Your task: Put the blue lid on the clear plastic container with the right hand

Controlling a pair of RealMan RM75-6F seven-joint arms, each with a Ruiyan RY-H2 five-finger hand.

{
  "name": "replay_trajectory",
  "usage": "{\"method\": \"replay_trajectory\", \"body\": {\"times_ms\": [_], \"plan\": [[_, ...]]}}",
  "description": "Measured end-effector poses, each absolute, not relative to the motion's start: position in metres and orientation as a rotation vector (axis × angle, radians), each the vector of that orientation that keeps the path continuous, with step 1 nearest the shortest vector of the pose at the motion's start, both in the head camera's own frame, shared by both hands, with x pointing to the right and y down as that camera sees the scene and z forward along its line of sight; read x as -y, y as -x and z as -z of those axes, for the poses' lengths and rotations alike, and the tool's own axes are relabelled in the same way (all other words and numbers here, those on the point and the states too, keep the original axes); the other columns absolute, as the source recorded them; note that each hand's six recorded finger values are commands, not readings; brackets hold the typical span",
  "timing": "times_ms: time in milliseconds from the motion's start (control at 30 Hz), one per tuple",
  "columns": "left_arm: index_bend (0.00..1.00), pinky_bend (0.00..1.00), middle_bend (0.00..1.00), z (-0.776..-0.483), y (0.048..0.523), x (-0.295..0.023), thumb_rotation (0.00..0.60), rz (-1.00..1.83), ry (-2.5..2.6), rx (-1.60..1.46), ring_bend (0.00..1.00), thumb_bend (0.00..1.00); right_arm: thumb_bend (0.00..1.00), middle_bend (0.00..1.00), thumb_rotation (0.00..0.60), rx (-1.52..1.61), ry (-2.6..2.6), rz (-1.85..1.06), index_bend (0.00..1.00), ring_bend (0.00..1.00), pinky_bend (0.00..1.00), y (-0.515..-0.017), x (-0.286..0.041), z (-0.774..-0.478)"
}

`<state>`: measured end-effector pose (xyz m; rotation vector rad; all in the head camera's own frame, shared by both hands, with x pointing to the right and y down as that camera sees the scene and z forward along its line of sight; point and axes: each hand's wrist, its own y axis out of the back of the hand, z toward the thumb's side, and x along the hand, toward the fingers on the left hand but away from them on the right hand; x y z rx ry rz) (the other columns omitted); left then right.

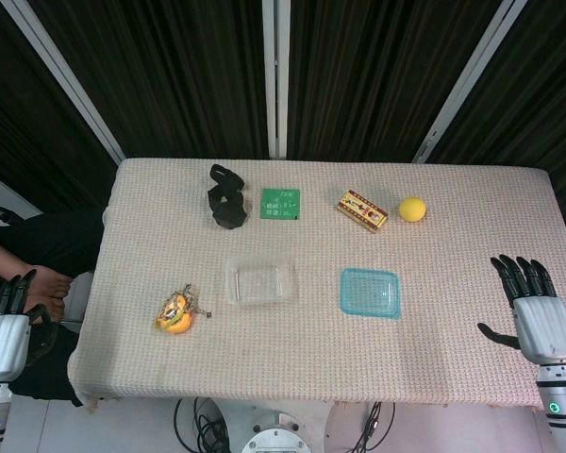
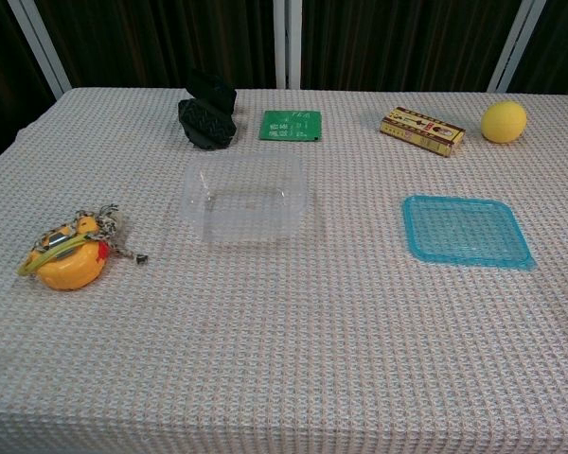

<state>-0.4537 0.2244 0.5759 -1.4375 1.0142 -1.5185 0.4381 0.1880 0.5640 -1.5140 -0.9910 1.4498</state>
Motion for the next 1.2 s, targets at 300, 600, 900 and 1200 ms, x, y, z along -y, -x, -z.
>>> {"method": "replay_trajectory", "body": {"times_ms": [300, 600, 900, 1200], "plan": [[0.08, 0.00, 0.02, -0.574, 0.452, -0.223, 0.600, 1.519, 1.435, -1.006, 0.00, 0.00, 0.01, 0.08, 0.600, 0.991, 1.538, -1.471, 0.00, 0.00, 0.00, -0.438, -0.191, -0.570], [0.08, 0.00, 0.02, -0.572, 0.450, -0.221, 0.600, 1.507, 1.431, -0.992, 0.00, 0.00, 0.01, 0.11, 0.600, 0.961, 1.624, -1.504, 0.00, 0.00, 0.00, -0.432, -0.191, -0.582], [0.08, 0.00, 0.02, -0.580, 0.449, -0.222, 0.600, 1.519, 1.460, -0.971, 0.00, 0.00, 0.00, 0.13, 0.600, 0.878, 1.841, -1.550, 0.00, 0.00, 0.00, -0.395, -0.172, -0.633], [0.08, 0.00, 0.02, -0.585, 0.452, -0.221, 0.600, 1.519, 1.475, -0.972, 0.00, 0.00, 0.00, 0.12, 0.600, 0.887, 2.043, -1.556, 0.00, 0.00, 0.00, -0.332, -0.162, -0.691]]}}
